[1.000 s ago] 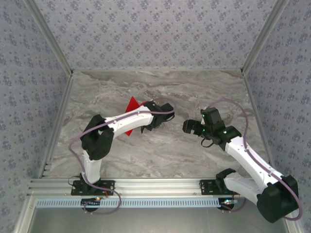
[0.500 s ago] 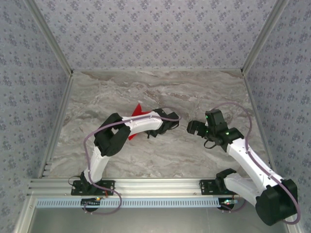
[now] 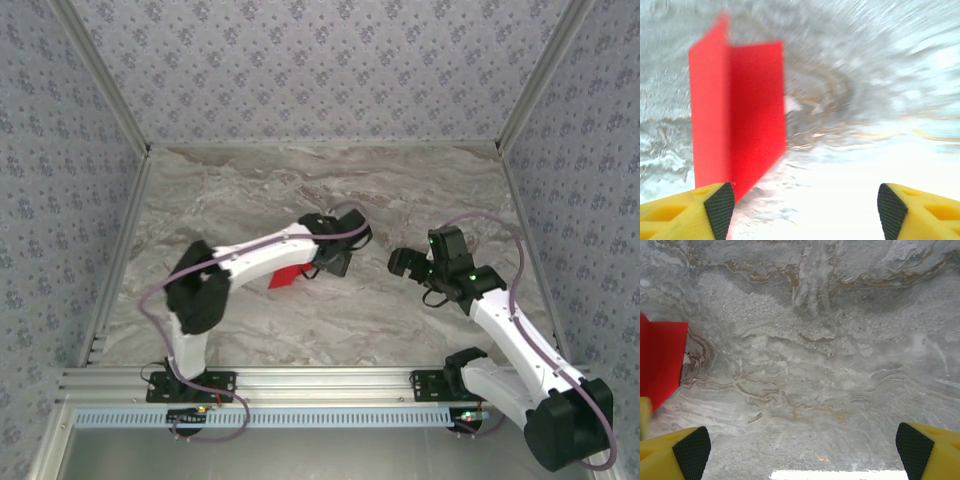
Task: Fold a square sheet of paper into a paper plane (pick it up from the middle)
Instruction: Turn over the paper at the center of the table.
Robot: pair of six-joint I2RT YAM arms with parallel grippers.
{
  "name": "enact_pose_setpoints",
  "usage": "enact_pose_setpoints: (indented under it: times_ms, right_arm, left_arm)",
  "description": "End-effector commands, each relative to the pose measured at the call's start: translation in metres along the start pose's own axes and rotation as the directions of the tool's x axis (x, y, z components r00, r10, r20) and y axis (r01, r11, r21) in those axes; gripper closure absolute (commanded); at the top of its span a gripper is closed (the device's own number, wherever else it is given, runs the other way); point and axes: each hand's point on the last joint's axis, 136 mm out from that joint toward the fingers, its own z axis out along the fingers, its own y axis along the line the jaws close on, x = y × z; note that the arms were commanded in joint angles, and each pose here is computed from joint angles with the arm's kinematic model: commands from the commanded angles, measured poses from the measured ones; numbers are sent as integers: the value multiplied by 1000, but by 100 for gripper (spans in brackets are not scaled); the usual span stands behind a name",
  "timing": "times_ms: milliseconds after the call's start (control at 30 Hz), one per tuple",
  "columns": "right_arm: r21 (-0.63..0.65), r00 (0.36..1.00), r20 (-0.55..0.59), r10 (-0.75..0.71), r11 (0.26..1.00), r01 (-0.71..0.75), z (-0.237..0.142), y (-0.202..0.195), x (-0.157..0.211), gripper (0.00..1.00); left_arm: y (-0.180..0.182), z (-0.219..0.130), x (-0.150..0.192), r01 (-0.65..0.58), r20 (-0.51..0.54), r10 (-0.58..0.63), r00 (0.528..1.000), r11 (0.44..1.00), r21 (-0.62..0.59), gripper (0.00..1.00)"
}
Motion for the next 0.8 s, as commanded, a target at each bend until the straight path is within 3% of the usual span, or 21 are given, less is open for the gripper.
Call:
enact_pose_setpoints:
  times_ms: [0,133,300,433,567,767]
  right_arm:
    - [-65,1000,-11,3,998,-4,0,16,-6,0]
    - [-103,998,-46,-32,994,27,7,33,-10,2]
    - [-178,993,-77,-94,981,79,26,78,-7,7]
    - [-214,979,-118,-164,967,136,54,133,9,19]
    - [-292,957,-169,-238,939,182,88,192,34,31]
    - [-435,931,-238,-278,887,153,130,264,65,39]
  left_arm:
    - [-5,-37,-23,118,52,-134,990,964,237,16]
    - [23,-52,-29,231,97,-279,956,911,343,2]
    - [97,-37,-6,456,76,-495,866,842,289,1]
    - [154,-22,24,619,41,-645,763,749,237,1]
    - [187,-13,47,700,23,-720,694,682,211,1]
    - [222,-10,69,775,46,-790,611,609,167,1]
